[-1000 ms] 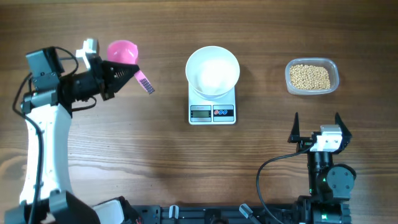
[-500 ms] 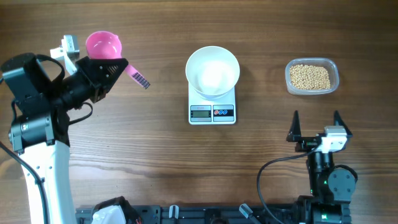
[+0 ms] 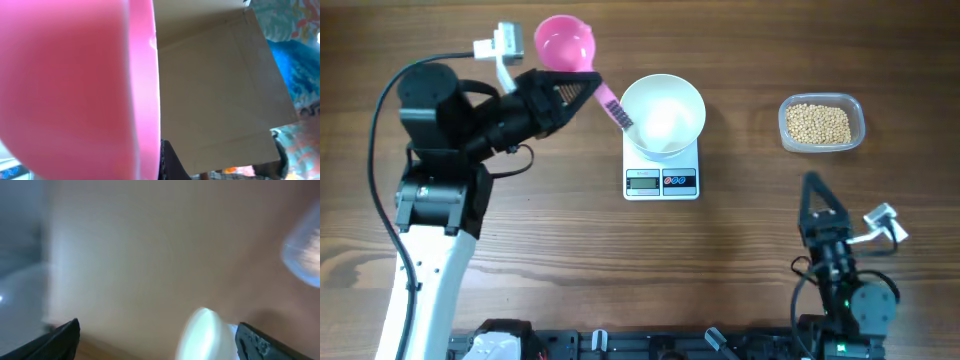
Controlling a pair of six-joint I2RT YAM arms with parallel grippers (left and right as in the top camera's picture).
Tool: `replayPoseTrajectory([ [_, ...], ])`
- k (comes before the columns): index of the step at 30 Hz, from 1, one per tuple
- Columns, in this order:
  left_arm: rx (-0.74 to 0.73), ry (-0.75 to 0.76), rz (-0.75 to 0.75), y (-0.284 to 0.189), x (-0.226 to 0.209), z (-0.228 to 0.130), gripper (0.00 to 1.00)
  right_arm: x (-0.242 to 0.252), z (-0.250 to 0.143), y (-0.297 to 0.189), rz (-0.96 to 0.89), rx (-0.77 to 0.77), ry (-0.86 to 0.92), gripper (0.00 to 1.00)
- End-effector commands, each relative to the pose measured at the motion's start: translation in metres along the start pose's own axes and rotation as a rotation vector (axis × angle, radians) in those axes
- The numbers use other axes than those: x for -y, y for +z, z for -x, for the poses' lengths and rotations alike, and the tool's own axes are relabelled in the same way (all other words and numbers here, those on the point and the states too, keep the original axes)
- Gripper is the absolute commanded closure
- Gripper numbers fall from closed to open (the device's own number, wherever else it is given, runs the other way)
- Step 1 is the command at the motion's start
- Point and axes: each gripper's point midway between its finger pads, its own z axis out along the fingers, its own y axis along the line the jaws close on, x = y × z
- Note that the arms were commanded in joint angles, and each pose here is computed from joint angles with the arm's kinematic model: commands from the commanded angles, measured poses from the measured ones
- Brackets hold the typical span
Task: Scoop item into bowl and weigh 150g on scale
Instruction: 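Bring the right gripper to the scoop handle above the bowl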
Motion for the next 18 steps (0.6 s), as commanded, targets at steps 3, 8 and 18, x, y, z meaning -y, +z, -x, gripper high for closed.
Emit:
replayPoseTrajectory([
  [3,0.116,-0.071,0.089,0.025,-0.006,0.004,0.96,-0.086,0.049,-0.015,0.284,0.216,0.023,0.00],
  [8,0.153,-0.206,0.106,0.040,-0.013,0.005,0.96,-0.147,0.065,-0.005,0.191,0.188,-0.331,0.00],
  [18,0.139,-0.260,-0.049,0.056,0.026,0.001,0.96,-0.172,0.010,0.073,-0.071,-0.586,-0.410,0.00],
])
